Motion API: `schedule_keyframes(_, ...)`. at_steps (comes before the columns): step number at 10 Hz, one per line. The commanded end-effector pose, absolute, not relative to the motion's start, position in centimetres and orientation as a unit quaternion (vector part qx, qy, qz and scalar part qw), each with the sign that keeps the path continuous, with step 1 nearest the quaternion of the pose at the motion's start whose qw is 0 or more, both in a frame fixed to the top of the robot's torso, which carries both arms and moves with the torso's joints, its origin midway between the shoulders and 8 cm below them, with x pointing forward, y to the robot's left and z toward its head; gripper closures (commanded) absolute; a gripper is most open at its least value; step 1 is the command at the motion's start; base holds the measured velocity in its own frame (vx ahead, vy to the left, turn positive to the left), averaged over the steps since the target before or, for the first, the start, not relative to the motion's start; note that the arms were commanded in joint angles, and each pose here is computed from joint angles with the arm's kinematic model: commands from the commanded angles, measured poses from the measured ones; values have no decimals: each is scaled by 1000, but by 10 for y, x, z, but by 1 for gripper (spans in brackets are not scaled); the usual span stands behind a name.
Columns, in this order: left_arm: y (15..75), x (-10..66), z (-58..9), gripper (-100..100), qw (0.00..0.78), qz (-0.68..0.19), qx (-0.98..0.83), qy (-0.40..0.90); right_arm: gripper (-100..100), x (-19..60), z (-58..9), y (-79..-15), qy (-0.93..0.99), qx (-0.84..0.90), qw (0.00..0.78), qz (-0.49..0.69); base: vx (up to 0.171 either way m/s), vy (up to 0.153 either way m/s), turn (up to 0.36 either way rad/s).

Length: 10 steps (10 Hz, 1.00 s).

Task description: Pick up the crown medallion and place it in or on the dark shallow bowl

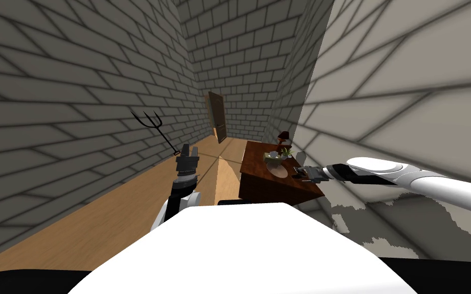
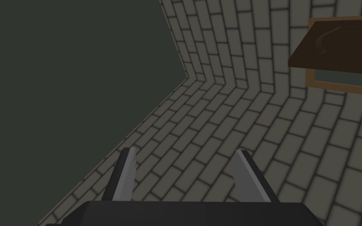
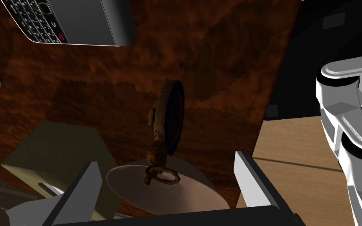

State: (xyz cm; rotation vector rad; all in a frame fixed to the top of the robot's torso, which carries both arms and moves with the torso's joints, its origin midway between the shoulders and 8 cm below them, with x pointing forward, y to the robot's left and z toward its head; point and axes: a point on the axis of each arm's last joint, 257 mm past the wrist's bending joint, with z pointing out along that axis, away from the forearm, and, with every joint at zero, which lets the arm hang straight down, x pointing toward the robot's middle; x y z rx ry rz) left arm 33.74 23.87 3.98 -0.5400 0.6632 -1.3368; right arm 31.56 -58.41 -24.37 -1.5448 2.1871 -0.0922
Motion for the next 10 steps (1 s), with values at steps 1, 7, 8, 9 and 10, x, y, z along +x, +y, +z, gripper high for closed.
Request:
schedule_keyframes(1, 239, 337, 40, 0, 701, -600, -243, 298, -100, 311, -259, -586, 798, -557, 229, -35, 0, 0, 0)
schedule_keyframes(7, 239, 337, 40, 0, 701, -600, -243, 298, 100, 315, -252, -587, 796, -559, 230, -37, 0, 0, 0)
schedule_keyframes(8, 239, 337, 40, 0, 701, -600, -243, 298, 0, 315, -252, -587, 796, -559, 230, -37, 0, 0, 0)
schedule_keyframes(9, 239, 337, 40, 0, 701, -600, -243, 298, 100, 315, -252, -587, 796, -559, 230, -37, 0, 0, 0)
schedule_keyframes(10, 239, 337, 40, 0, 701, -600, -243, 298, 0, 315, -252, -587, 796, -559, 230, -37, 0, 0, 0)
